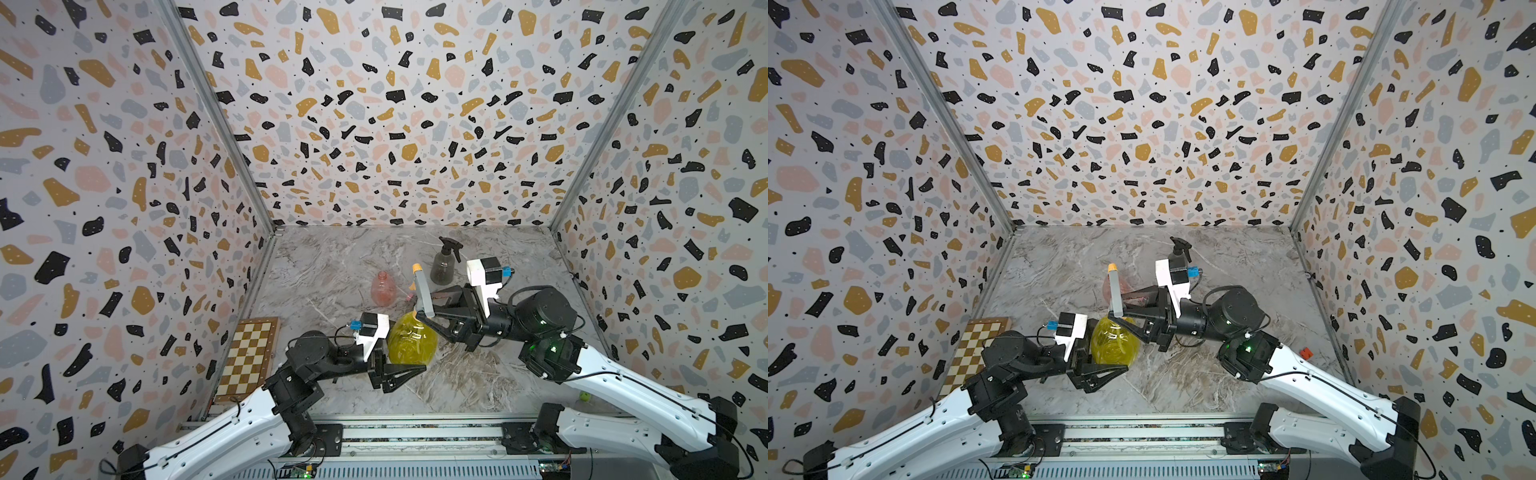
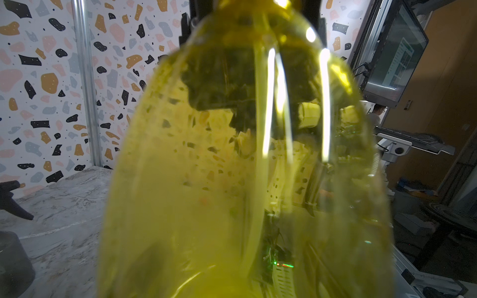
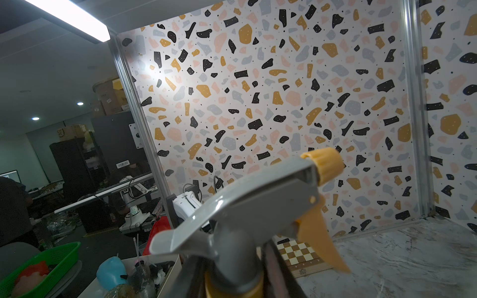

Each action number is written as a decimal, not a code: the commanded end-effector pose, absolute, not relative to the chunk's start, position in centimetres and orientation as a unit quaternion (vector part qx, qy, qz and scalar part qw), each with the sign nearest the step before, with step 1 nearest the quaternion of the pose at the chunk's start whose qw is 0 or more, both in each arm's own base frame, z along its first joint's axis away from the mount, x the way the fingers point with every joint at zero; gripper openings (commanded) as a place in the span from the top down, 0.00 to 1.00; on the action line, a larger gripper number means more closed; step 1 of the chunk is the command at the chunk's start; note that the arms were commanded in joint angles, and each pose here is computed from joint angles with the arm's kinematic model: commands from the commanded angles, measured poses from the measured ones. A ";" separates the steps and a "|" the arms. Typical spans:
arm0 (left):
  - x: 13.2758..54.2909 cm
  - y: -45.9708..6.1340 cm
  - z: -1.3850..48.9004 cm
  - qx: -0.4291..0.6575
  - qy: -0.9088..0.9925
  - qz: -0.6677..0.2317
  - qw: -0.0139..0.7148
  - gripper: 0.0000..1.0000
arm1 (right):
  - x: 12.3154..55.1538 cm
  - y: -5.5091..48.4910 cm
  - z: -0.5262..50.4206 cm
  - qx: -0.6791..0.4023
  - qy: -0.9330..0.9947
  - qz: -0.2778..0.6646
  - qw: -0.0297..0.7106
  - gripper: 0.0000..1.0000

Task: Attach spray nozzles to spray bottles
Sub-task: Insert the spray nozzle into the spray bottle.

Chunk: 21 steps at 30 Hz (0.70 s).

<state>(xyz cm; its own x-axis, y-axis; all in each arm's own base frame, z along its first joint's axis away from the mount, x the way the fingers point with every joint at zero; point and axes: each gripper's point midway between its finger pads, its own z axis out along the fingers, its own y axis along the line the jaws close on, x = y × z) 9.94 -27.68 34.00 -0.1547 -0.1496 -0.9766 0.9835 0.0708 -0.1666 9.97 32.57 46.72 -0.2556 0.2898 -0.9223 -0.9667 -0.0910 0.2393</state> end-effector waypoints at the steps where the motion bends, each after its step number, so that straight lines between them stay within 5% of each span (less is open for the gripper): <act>1: 9.3 -26.6 38.4 0.402 0.469 -0.546 0.566 1.00 | 9.4 32.0 46.7 -0.373 0.465 0.634 0.493 0.61; 8: 9.1 -26.8 38.0 0.416 0.473 -0.538 0.560 1.00 | 9.0 31.3 46.7 -0.375 0.471 0.624 0.499 0.53; 15: 9.1 -26.6 37.7 0.421 0.475 -0.531 0.561 1.00 | 7.9 30.5 47.7 -0.400 0.472 0.609 0.497 0.31; 21: 8.6 -26.8 37.3 0.433 0.472 -0.537 0.550 1.00 | 7.4 28.7 48.5 -0.409 0.480 0.583 0.512 0.22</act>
<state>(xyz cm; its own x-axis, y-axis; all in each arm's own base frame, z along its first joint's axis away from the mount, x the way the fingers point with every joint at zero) 9.50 -27.24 35.16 -0.0757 -0.1347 -0.9880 0.9931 0.0788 -0.0868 8.49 30.66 46.36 -0.2029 0.1800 -0.9625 -0.9792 -0.0283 0.2011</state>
